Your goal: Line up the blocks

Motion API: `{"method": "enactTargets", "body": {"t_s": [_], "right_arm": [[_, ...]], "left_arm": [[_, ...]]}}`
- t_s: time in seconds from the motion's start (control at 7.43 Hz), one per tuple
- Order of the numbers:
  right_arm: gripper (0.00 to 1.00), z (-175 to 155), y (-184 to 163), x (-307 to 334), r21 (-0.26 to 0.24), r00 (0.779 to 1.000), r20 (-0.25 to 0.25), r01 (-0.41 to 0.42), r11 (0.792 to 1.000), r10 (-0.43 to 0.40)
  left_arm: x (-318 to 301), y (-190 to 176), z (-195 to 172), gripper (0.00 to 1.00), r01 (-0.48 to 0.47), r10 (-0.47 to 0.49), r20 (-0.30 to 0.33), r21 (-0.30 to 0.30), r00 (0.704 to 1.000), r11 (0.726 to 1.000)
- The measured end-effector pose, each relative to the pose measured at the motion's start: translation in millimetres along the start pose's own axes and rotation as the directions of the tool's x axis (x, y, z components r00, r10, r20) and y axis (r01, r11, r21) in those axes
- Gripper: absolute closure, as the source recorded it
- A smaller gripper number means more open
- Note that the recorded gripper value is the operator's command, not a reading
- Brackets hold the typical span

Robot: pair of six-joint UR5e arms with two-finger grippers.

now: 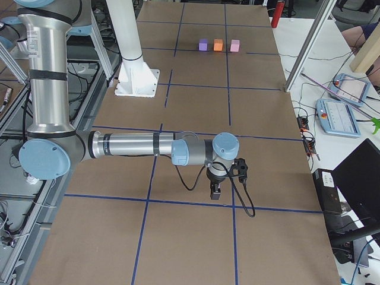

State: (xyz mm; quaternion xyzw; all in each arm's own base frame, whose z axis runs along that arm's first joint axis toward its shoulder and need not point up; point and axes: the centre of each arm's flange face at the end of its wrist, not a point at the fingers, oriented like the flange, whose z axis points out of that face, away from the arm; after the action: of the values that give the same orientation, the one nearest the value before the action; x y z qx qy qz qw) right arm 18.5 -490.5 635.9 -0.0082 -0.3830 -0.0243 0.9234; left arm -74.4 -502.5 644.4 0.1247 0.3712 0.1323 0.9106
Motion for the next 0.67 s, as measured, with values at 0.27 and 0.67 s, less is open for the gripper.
{"method": "enactTargets", "body": {"t_s": [0.27, 0.67], "right_arm": [[0.0, 0.0, 0.0, 0.0, 0.0, 1.0, 0.0, 0.0, 1.0, 0.0], [0.0, 0.2, 0.0, 0.2, -0.001, 1.0, 0.0, -0.001, 1.0, 0.001]], "left_arm": [[0.6, -1.4, -4.3, 0.0, 0.005, -0.005, 0.003, 0.009, 1.0, 1.0], [1.5, -6.7, -7.5, 0.0, 0.005, -0.005, 0.006, 0.011, 1.0, 1.0]]}}
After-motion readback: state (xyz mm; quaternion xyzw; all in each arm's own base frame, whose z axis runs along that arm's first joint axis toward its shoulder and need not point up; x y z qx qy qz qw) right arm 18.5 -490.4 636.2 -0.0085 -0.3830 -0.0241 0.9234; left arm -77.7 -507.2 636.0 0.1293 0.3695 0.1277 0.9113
